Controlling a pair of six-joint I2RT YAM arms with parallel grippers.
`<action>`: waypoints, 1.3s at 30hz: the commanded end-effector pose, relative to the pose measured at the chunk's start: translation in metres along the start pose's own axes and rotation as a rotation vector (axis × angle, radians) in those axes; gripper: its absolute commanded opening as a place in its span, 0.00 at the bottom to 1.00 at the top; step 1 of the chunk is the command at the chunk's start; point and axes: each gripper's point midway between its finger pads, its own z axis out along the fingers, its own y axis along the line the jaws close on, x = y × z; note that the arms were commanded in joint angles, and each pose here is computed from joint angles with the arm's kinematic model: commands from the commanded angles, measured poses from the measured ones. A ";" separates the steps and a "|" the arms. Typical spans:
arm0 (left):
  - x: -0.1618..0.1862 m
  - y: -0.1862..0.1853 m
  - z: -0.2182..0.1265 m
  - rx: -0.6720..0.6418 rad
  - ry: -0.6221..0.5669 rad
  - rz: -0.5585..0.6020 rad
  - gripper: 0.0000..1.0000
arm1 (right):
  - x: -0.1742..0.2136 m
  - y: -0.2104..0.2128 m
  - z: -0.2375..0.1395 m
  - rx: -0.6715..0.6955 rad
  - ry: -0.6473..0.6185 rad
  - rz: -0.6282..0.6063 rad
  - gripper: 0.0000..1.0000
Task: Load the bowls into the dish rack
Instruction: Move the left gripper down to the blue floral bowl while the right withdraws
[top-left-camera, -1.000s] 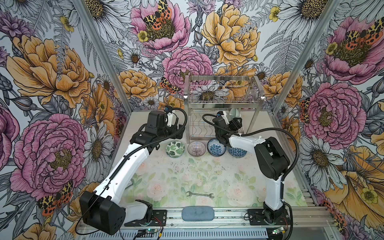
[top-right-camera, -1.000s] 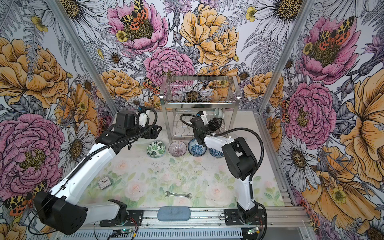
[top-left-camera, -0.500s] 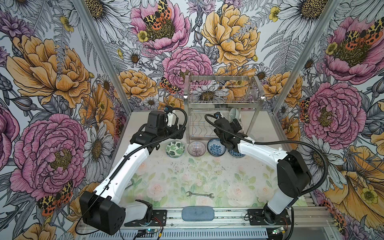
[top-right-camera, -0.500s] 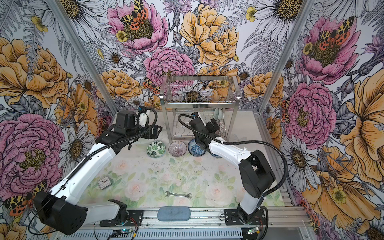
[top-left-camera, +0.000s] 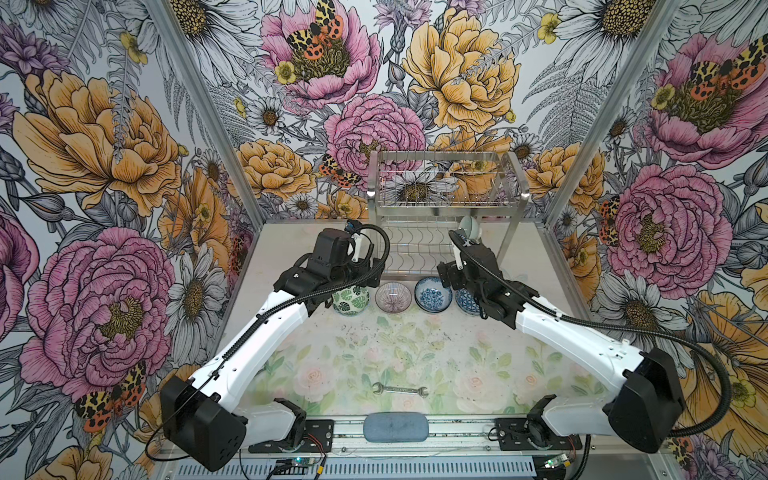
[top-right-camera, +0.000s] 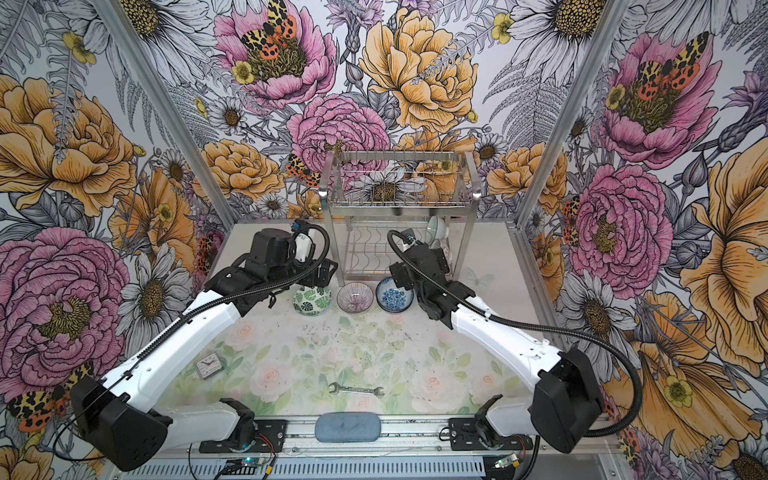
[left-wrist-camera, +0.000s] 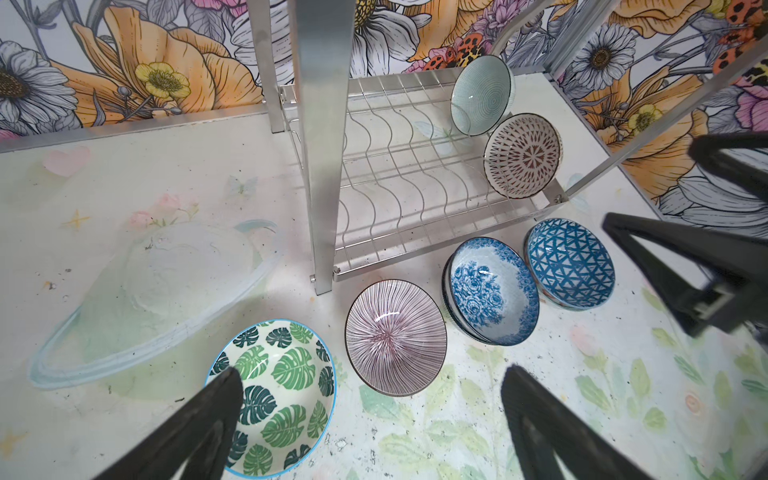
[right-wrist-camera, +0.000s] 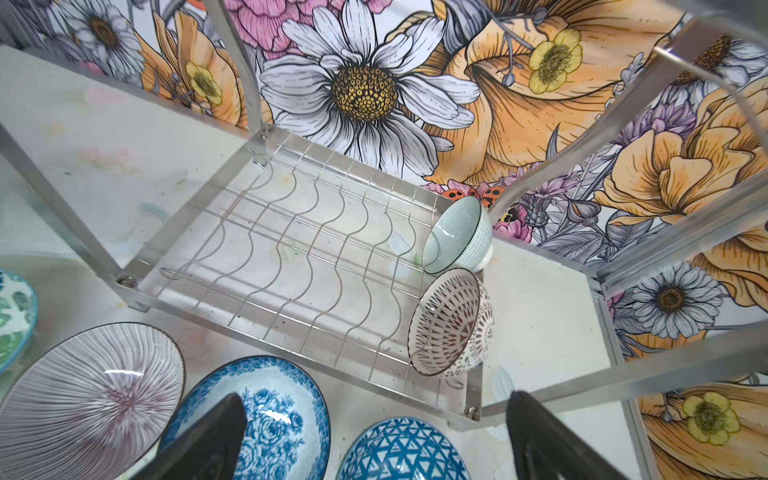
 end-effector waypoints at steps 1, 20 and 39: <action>0.012 -0.007 0.015 0.023 0.009 -0.058 0.99 | 0.002 -0.002 -0.018 -0.061 -0.016 0.080 1.00; 0.053 -0.063 0.105 0.131 0.109 0.006 0.99 | 0.013 -0.028 0.012 -0.032 0.057 0.162 0.99; 0.072 -0.093 0.174 0.125 0.227 0.071 0.57 | 0.027 -0.040 0.008 0.015 0.058 0.193 0.98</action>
